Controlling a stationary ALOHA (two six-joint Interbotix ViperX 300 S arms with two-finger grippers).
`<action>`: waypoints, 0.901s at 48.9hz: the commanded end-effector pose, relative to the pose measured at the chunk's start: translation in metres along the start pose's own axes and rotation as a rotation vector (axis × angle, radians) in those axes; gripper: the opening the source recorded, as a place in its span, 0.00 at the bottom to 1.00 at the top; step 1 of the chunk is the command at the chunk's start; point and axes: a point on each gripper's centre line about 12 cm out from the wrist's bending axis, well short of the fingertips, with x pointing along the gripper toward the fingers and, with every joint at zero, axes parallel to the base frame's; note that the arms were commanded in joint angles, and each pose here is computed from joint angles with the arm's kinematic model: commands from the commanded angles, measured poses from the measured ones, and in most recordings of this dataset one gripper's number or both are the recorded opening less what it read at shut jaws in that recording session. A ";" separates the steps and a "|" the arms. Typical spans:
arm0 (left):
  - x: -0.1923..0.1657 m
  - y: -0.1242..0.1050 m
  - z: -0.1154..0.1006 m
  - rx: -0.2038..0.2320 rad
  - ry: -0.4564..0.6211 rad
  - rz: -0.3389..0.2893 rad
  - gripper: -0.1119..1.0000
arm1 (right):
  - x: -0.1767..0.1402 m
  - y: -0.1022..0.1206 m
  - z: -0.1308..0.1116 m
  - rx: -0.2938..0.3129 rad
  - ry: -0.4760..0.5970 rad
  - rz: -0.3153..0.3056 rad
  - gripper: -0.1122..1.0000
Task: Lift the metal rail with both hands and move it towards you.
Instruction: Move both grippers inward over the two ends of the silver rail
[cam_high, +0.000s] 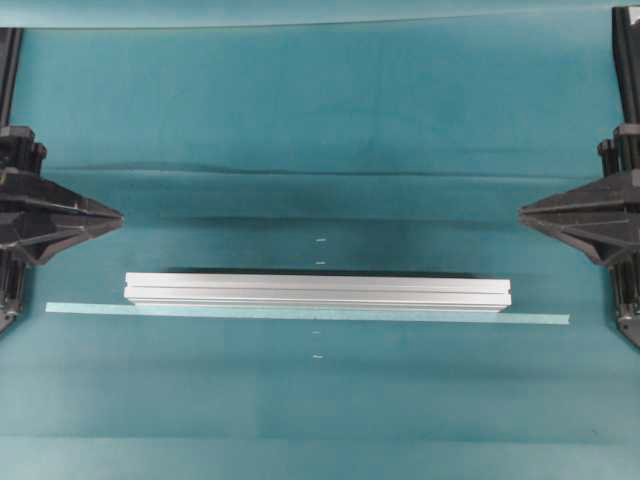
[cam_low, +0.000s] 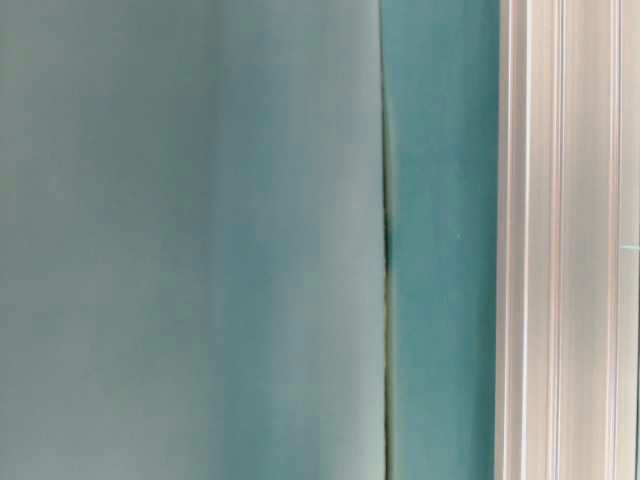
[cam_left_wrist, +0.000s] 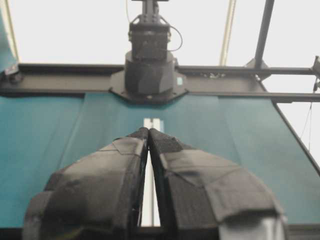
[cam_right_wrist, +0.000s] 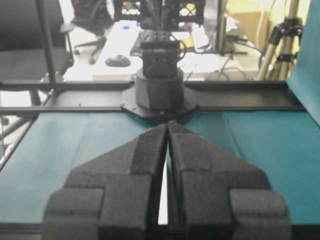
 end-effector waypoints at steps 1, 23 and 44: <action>0.005 0.001 0.020 -0.013 -0.021 0.004 0.23 | 0.002 -0.002 0.013 0.025 -0.035 -0.009 0.23; 0.026 0.003 0.053 -0.049 0.233 0.019 0.05 | 0.037 -0.006 0.018 0.209 0.481 -0.057 0.10; 0.060 0.002 0.014 -0.080 0.691 0.042 0.05 | 0.084 0.001 -0.011 0.218 0.938 -0.052 0.10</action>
